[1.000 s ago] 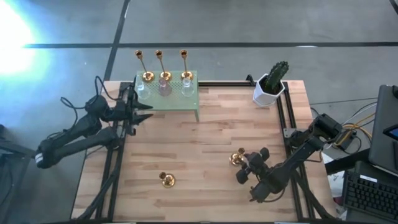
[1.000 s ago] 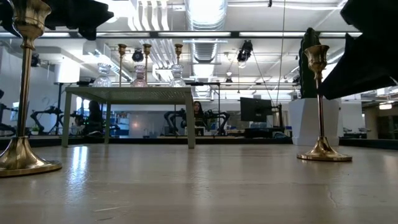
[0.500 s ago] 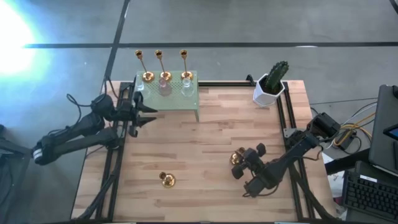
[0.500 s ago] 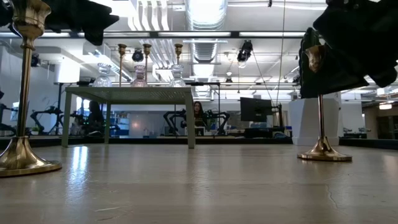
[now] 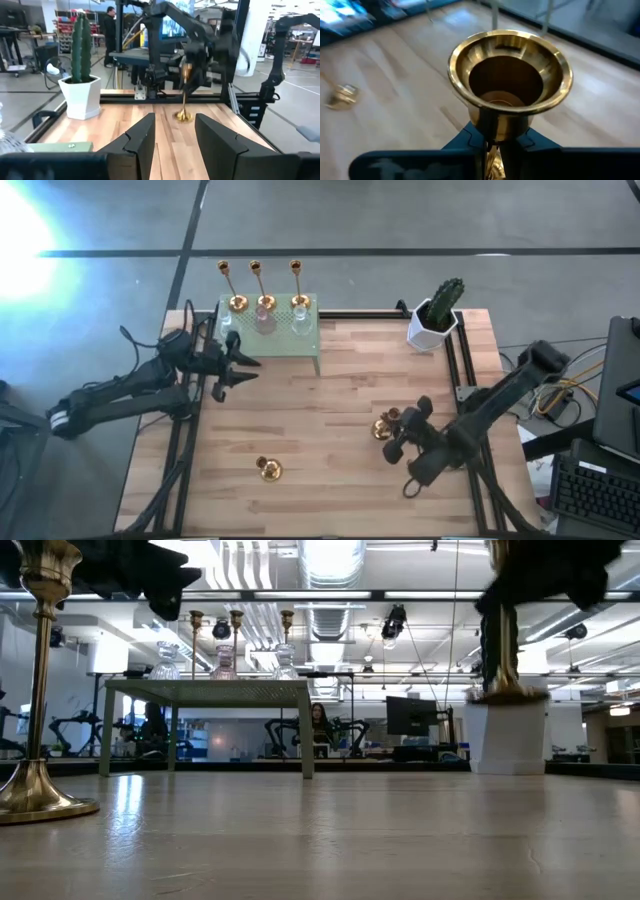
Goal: Pick & Place candle stick holders
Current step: Put the golden candle holder on the shelf
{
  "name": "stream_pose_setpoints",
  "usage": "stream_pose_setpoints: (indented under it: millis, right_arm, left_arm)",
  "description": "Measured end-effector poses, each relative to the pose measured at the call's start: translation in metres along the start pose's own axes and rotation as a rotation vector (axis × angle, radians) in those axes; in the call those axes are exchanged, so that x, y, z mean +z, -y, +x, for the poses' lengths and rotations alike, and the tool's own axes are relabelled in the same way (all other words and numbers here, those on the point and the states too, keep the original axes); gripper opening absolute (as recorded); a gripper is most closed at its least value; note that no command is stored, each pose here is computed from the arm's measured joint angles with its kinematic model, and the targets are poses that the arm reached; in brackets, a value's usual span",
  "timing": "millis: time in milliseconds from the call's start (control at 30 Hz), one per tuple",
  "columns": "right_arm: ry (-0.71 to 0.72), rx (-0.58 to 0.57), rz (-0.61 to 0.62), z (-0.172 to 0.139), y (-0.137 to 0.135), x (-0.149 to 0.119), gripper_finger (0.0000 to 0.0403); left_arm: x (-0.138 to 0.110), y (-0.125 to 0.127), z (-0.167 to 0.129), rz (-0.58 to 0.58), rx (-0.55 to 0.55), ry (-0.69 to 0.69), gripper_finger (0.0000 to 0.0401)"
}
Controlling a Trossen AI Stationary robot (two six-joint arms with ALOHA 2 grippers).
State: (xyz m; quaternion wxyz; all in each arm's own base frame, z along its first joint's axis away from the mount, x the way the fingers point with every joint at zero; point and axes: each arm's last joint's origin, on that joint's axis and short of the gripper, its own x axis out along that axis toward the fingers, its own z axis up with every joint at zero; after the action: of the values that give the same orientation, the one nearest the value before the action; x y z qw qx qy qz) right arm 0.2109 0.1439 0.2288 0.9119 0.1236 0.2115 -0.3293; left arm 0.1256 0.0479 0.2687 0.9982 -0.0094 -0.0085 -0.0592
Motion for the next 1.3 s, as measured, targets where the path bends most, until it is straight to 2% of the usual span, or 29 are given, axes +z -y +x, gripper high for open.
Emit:
stream_pose_setpoints:
  millis: [133,267,500,667,900,1100,1300]
  right_arm:
    - [0.031,0.157,-0.007,-0.011,0.002,0.037,0.002]
    - [0.109,0.337,-0.086,-0.008,-0.003,0.074,0.002]
    - [0.128,0.473,-0.135,0.03,0.006,0.106,0.002]
    - [0.112,0.602,-0.174,0.067,-0.002,0.122,0.002]
    - [0.096,0.688,-0.316,0.109,-0.026,0.157,0.002]
    - [0.051,0.662,-0.412,0.136,-0.043,0.18,0.002]
    - [0.101,0.69,-0.454,0.146,-0.054,0.204,0.002]
  left_arm:
    - [-0.002,-0.001,0.007,0.001,-0.023,-0.008,0.0145]
    - [-0.003,-0.001,0.013,0.003,-0.047,-0.006,0.0145]
    - [0.0,-0.001,0.018,-0.003,-0.064,0.0,0.0145]
    - [-0.002,-0.002,0.025,-0.039,-0.078,-0.028,0.0145]
    - [0.0,-0.003,0.038,-0.064,-0.109,-0.064,0.0145]
    - [0.006,0.001,0.05,-0.072,-0.162,-0.072,0.0145]
    - [0.001,0.009,0.063,-0.095,-0.228,-0.116,0.0145]
